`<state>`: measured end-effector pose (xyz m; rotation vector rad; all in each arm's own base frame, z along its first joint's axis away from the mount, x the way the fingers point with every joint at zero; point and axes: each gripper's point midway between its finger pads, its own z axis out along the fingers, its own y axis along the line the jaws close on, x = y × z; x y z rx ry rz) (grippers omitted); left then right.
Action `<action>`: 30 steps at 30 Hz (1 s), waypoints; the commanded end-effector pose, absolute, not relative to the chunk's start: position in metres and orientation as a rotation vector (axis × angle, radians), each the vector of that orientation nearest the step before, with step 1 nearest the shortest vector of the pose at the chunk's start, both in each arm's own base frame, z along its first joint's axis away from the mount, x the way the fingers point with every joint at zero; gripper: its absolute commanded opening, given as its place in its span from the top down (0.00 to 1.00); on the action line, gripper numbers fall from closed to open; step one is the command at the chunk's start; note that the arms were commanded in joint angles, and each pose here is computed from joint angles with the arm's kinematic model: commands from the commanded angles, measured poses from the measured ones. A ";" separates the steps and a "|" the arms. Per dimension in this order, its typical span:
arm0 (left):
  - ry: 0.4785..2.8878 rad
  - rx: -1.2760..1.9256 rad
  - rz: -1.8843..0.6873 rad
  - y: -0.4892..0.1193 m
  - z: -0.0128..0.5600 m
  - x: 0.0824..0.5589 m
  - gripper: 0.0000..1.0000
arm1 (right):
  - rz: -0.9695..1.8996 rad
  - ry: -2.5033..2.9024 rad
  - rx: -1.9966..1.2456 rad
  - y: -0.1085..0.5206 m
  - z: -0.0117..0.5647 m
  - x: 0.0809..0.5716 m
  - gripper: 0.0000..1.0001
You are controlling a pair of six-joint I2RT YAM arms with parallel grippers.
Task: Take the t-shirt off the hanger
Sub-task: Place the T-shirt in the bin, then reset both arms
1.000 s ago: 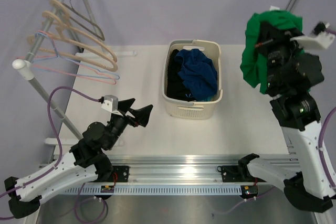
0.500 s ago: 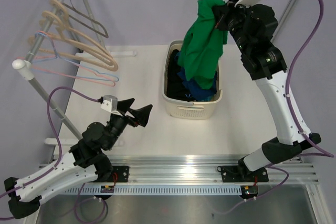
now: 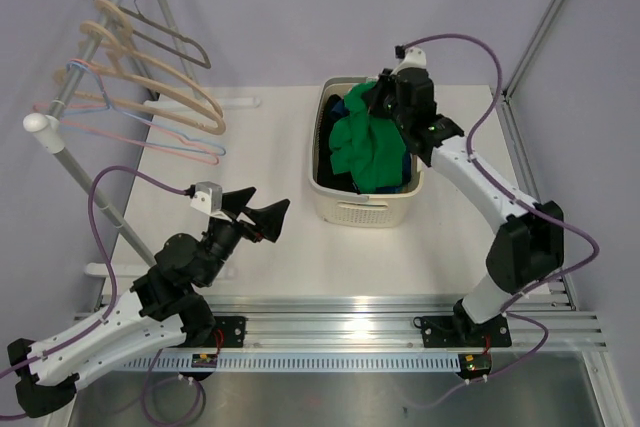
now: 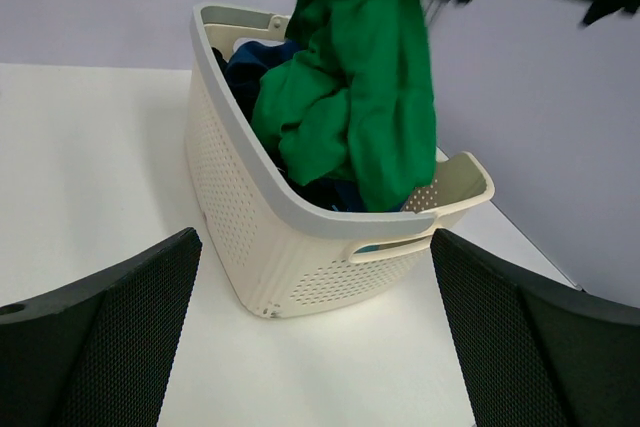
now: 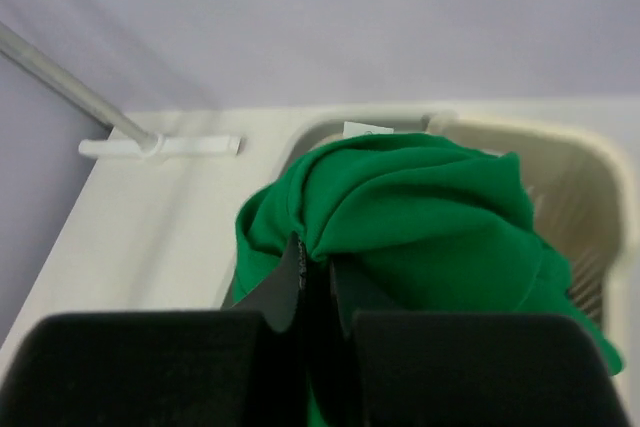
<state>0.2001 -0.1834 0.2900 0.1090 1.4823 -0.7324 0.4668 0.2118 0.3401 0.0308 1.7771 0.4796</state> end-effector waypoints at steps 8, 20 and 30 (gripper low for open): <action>1.437 0.052 -0.731 -0.177 0.300 0.204 0.01 | 0.677 2.284 0.309 0.268 0.095 0.488 1.00; 1.436 0.048 -0.728 -0.176 0.300 0.204 0.01 | 0.644 2.344 0.316 0.267 0.070 0.486 0.80; 1.481 0.154 -0.727 -0.197 0.295 0.205 0.01 | 0.511 2.136 0.209 0.222 0.249 0.457 0.00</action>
